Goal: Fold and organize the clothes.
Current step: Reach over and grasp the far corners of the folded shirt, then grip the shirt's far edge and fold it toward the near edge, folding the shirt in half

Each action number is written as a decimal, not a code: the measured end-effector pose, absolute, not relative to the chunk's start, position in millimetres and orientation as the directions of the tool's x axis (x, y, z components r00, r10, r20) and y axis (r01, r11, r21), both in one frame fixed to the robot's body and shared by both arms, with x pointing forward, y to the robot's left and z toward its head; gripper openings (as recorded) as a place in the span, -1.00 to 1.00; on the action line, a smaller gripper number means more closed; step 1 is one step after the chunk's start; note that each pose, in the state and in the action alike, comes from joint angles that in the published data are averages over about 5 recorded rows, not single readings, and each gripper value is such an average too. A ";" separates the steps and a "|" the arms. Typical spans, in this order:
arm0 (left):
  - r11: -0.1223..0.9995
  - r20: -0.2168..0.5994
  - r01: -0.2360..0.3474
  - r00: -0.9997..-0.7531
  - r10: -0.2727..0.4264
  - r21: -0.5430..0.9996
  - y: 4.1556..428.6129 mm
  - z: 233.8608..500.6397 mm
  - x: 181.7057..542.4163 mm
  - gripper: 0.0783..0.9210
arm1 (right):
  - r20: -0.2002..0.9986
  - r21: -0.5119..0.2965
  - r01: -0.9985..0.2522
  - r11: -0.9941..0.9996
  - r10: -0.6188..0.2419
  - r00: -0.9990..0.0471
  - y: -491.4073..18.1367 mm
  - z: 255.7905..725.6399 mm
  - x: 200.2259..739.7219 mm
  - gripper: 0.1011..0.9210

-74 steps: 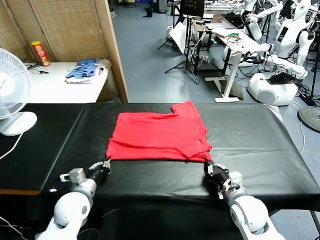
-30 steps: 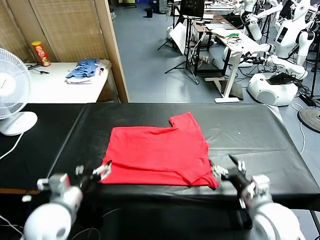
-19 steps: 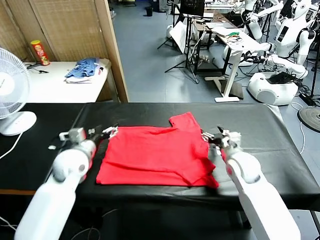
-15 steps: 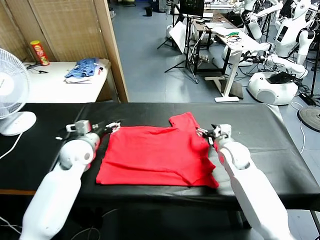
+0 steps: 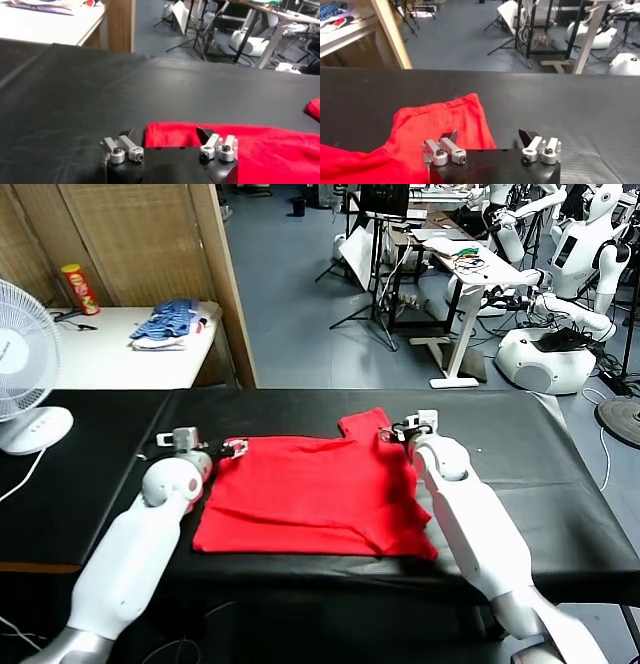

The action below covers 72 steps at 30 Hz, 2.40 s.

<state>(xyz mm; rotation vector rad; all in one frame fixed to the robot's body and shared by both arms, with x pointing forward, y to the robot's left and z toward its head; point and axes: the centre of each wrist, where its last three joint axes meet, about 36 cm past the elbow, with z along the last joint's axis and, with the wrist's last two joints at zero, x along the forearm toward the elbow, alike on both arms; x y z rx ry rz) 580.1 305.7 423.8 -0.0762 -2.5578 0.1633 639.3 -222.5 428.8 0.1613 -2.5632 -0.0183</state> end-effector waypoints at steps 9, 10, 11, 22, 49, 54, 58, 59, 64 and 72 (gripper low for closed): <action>0.991 0.551 0.015 -0.830 0.086 -0.132 309.3 412.8 586.2 -0.68 | 0.524 0.070 -0.122 0.990 -0.141 -0.840 -222.1 420.1 638.5 -0.92; 0.991 0.551 0.017 -0.830 0.089 -0.134 308.8 412.5 585.8 -0.75 | 0.514 0.073 -0.124 0.990 -0.144 -0.846 -222.8 419.8 637.8 -0.95; 0.990 0.550 0.018 -0.830 0.092 -0.138 308.5 412.7 585.2 -0.82 | 0.503 0.074 -0.126 0.989 -0.146 -0.852 -223.8 419.9 637.0 -0.95; 0.996 0.471 0.013 -0.881 0.056 -0.093 310.6 438.4 561.2 -0.89 | 0.333 0.039 -0.193 0.980 -0.195 -0.922 -244.5 431.5 602.6 -0.95; 0.992 0.391 0.104 -0.918 0.067 0.074 296.7 467.9 389.7 -0.89 | 0.471 -0.068 -0.240 0.969 -0.181 -0.864 -266.0 449.3 420.6 -0.95; 0.987 0.428 0.111 -0.902 0.053 0.113 294.6 452.1 373.4 -0.89 | 0.501 -0.059 -0.263 0.963 -0.199 -0.842 -263.8 444.4 406.5 -0.86; 0.985 0.459 0.124 -0.887 0.057 0.117 290.8 445.3 363.4 -0.85 | 0.507 -0.044 -0.263 0.964 -0.206 -0.837 -268.2 447.1 396.3 -0.41; 0.985 0.464 0.127 -0.884 0.059 0.117 290.0 444.7 361.1 -0.81 | 0.507 -0.038 -0.260 0.965 -0.206 -0.837 -270.2 448.8 393.6 -0.25; 0.985 0.470 0.136 -0.880 0.071 0.107 289.0 448.5 352.3 -0.23 | 0.467 -0.005 -0.222 0.975 -0.194 -0.863 -284.7 462.9 386.2 0.39; 0.995 0.423 0.100 -0.901 0.100 -0.023 294.9 459.7 370.7 0.64 | 0.361 -0.005 -0.129 0.992 -0.118 -0.925 -287.3 464.7 408.4 0.70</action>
